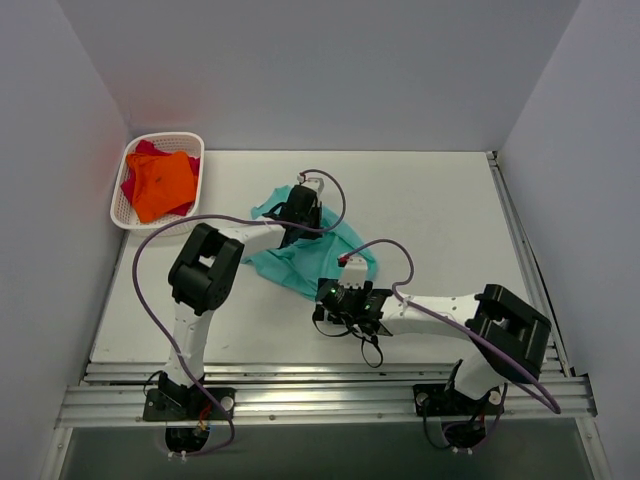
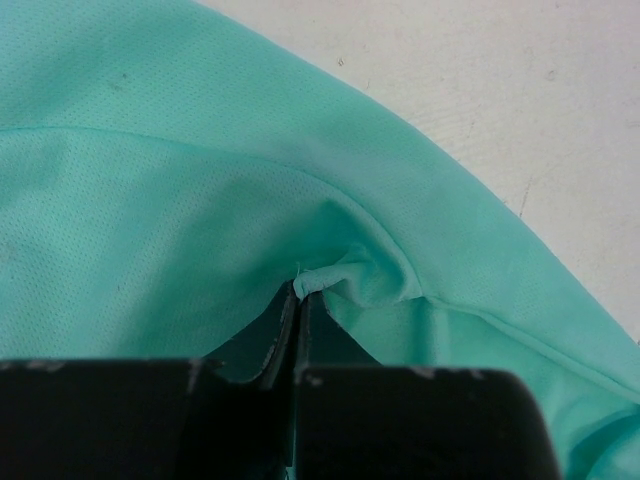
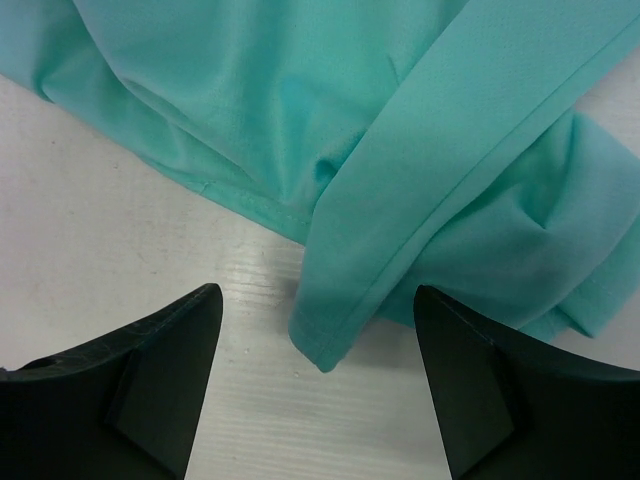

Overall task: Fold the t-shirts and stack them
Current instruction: Flatten the tshirt out

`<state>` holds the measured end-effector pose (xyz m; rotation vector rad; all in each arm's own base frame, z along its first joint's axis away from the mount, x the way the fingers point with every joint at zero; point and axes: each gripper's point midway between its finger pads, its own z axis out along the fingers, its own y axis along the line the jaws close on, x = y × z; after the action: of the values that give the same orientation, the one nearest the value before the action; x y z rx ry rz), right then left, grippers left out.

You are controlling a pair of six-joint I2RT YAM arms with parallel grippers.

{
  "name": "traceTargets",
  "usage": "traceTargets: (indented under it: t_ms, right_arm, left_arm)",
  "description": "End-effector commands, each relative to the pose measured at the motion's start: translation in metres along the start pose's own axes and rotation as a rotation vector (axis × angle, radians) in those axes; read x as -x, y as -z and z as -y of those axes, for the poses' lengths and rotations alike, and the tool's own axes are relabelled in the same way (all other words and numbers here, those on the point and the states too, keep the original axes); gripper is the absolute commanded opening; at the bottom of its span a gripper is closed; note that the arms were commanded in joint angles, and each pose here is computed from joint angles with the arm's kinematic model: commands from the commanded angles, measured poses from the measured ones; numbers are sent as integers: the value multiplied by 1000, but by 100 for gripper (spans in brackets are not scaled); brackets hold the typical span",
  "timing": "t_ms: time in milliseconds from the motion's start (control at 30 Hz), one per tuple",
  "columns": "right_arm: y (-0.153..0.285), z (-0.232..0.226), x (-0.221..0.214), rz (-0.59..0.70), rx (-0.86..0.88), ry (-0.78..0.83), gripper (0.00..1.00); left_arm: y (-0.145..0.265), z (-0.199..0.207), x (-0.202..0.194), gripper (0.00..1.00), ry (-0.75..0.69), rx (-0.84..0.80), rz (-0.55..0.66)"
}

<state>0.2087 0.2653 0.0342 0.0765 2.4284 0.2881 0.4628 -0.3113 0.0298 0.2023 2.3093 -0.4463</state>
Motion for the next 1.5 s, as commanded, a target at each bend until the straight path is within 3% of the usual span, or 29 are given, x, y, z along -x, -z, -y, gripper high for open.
traceTargets:
  t_ms: [0,133,200,400,433,500,533,733,867,900,1167,1267,1400,1467]
  right_arm:
    - [-10,-7,-1,18,-1,-15,73]
    - [-16,-10,-4,2,1,-4,72]
    - [-16,-13,-2,3,3,2,65]
    - [-14,-8,2,16,-18,5,31]
    - [-12,-8,3,20,-19,2,19]
    - [-11,-7,6,30,-21,-3,11]
    - [-9,-2,4,20,-40,7,0]
    - [3,2,23,71,-81,28,0]
    - [32,13,68,173,-189,116,0]
    - [44,13,83,209,-197,119,0]
    - [157,9,200,502,-179,95,0]
    - [201,6,231,584,-97,68,0]
    - [265,-12,251,641,186,85,0]
    - [296,-19,262,685,309,96,0]
  left_arm:
    - [-4,3,9,2,13,-26,33]
    - [-6,2,9,2,14,-23,32]
    - [-6,2,8,2,13,-23,31]
    - [-9,0,4,2,17,-24,23]
    - [-9,-1,5,2,19,-23,25]
    - [-9,0,4,2,18,-26,24]
    - [-10,-1,4,2,19,-24,23]
    - [-5,-5,8,2,26,-2,32]
    - [39,-15,39,2,32,82,140]
    - [67,-10,65,2,35,81,210]
    - [222,-8,135,2,22,175,440]
    - [289,0,152,2,22,143,533]
    - [389,14,165,2,25,73,653]
    - [417,20,166,2,21,38,683]
